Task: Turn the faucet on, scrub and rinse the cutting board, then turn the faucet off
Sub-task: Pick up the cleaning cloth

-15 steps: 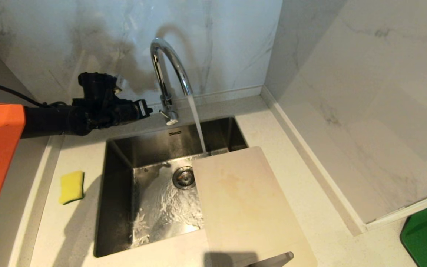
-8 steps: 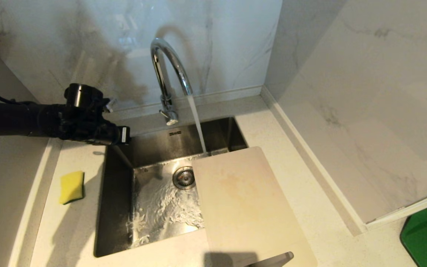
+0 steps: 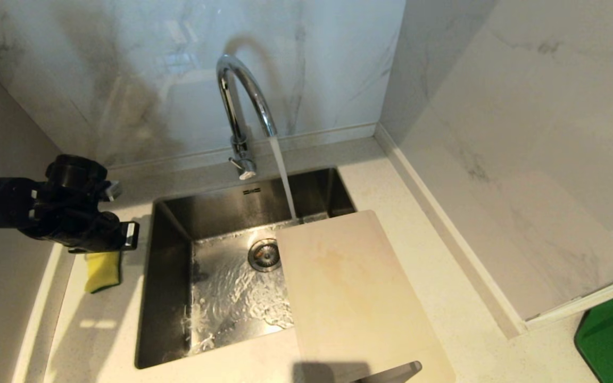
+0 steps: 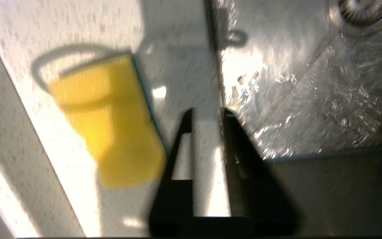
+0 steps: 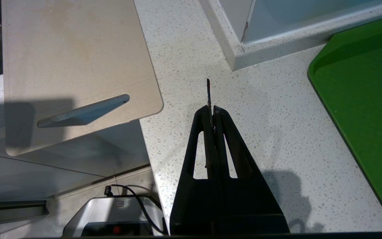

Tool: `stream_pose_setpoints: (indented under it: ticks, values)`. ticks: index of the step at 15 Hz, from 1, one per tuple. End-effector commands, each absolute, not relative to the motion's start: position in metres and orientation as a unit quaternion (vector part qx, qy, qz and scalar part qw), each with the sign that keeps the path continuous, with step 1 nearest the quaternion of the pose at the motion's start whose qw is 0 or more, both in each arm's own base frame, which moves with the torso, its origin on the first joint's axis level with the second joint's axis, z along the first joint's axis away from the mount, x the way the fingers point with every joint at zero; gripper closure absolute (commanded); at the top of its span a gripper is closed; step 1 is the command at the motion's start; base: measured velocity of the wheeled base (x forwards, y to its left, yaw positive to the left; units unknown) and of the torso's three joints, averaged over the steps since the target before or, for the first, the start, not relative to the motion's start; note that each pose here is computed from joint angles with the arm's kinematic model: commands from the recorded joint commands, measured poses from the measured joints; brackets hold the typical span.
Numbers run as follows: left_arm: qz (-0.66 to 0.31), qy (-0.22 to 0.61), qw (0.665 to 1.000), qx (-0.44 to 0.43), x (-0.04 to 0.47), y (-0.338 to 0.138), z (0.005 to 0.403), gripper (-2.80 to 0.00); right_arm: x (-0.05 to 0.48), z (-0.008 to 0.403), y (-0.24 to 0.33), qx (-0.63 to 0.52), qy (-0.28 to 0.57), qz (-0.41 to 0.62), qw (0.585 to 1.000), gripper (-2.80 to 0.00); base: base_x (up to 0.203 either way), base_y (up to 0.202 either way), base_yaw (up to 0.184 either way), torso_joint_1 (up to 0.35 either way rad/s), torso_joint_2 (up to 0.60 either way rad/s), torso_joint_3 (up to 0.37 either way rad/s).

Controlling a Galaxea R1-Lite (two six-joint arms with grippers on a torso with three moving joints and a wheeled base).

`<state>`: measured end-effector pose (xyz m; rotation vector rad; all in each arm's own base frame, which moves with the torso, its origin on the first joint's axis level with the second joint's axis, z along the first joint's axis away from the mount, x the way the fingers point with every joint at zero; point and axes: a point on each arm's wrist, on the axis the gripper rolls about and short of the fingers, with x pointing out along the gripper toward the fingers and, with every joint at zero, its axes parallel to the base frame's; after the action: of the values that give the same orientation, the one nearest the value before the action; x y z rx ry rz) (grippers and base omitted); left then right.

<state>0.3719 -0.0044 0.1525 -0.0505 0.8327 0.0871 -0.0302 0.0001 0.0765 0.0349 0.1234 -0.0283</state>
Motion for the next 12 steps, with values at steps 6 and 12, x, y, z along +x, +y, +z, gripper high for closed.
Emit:
stream_pose_setpoints:
  ticks: [6, 12]
  values:
    - [0.061, 0.41, 0.909, -0.033, 0.375, 0.01, 0.152, -2.8, -0.03, 0.076, 0.0, 0.018, 0.061, -0.014, 0.998, 0.0, 0.0, 0.0, 0.0, 0.0, 0.0, 0.0]
    - [0.094, 0.431, 0.896, -0.051, 0.373, 0.025, 0.157, -2.8, -0.03, 0.076, 0.0, 0.018, 0.062, -0.014, 0.998, 0.0, 0.0, 0.0, 0.0, 0.0, 0.0, 0.0]
